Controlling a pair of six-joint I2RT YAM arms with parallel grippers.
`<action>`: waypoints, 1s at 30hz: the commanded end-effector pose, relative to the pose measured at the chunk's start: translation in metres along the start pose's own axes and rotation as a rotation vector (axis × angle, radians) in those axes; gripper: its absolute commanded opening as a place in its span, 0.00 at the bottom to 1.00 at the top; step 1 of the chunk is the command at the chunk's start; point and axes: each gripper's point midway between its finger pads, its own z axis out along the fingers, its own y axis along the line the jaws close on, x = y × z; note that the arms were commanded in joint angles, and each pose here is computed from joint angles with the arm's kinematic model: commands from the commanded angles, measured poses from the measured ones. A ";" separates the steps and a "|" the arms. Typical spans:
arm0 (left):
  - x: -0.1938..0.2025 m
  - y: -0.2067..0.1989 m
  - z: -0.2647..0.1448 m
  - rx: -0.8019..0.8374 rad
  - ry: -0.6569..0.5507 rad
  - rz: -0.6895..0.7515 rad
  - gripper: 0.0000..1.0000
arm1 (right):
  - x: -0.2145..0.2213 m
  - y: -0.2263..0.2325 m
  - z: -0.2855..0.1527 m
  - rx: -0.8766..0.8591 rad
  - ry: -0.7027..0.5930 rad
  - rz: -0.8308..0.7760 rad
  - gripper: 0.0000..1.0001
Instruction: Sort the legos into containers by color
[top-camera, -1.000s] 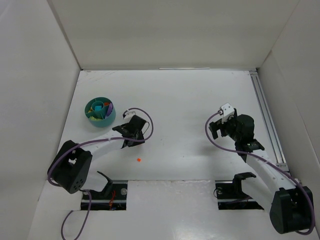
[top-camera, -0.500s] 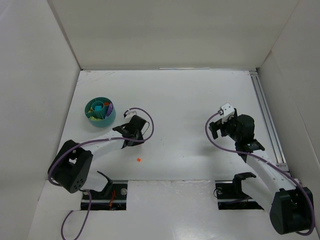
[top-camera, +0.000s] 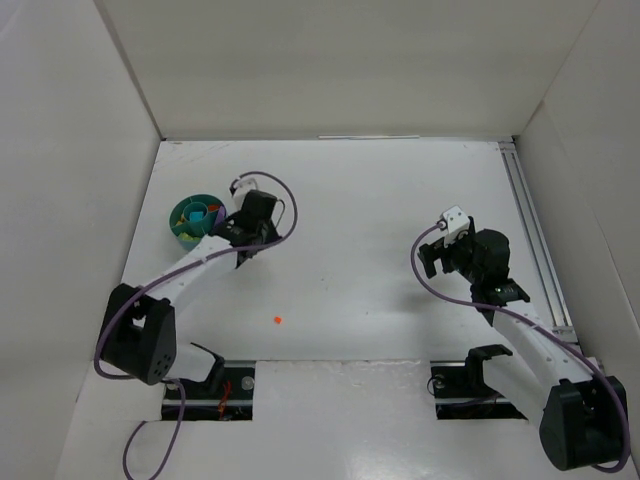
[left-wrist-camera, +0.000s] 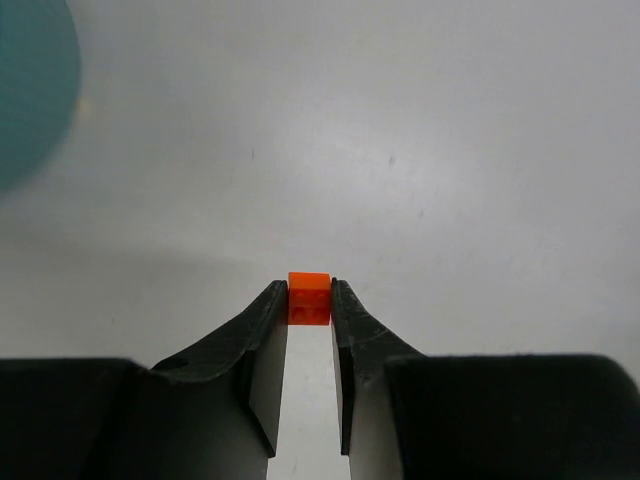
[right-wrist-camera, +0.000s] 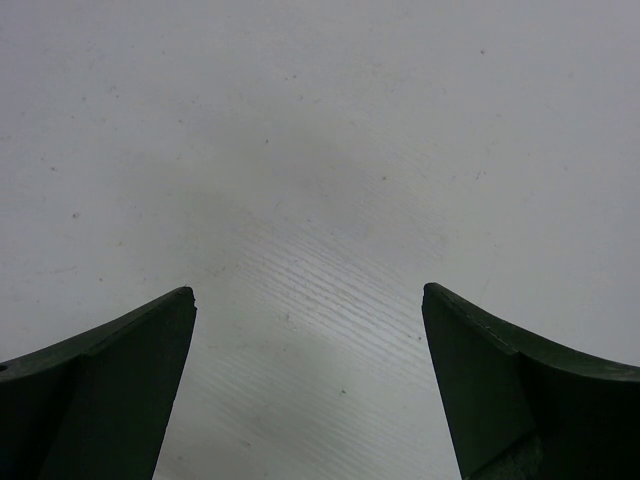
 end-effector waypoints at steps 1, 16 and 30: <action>-0.084 -0.004 -0.011 0.005 -0.174 -0.041 0.12 | -0.010 0.002 -0.001 -0.010 -0.039 -0.013 0.99; -0.199 0.095 0.018 -0.239 -0.256 -0.179 0.15 | -0.005 -0.006 0.004 0.023 -0.006 -0.025 0.99; -0.194 0.116 0.044 -0.323 -0.196 -0.195 0.26 | 0.001 -0.006 0.009 0.015 0.021 -0.018 0.99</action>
